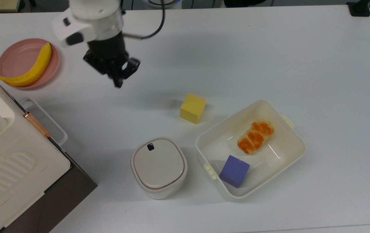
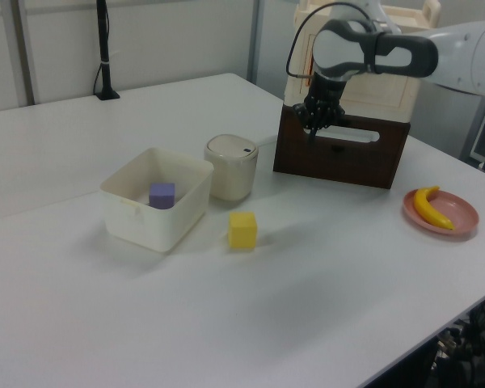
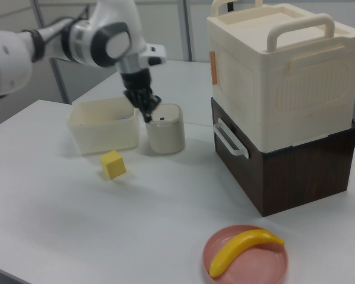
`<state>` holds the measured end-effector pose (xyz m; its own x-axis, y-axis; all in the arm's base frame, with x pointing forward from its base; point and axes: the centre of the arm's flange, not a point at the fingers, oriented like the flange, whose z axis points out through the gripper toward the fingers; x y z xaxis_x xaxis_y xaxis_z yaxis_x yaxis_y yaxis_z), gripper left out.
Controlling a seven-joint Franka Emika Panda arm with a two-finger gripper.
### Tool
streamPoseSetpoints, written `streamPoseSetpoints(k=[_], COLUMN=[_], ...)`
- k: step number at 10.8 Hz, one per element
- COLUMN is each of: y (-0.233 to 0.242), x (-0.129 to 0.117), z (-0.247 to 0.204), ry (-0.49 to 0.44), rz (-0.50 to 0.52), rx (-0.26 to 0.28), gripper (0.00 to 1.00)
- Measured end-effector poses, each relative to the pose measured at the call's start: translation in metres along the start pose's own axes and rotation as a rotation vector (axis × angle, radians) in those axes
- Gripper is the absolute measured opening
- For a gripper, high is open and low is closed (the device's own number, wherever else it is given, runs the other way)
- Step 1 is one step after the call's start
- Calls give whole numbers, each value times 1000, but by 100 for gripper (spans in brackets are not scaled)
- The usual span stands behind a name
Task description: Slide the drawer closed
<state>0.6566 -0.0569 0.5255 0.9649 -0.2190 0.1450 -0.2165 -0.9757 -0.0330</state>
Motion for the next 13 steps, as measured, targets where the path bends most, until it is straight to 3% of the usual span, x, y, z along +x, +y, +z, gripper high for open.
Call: streamPoseSetpoints(k=[3,9,11,13], y=[-39,-81,-85,-85], x=[-28,-60,-67,-69], z=[-35,-58,-67,-73], ry=[-54,-125,-138,-131], rz=[-142,-248,-258,-288], rx=[-8,-18,-23,-21], gripper=[3,9,29,61])
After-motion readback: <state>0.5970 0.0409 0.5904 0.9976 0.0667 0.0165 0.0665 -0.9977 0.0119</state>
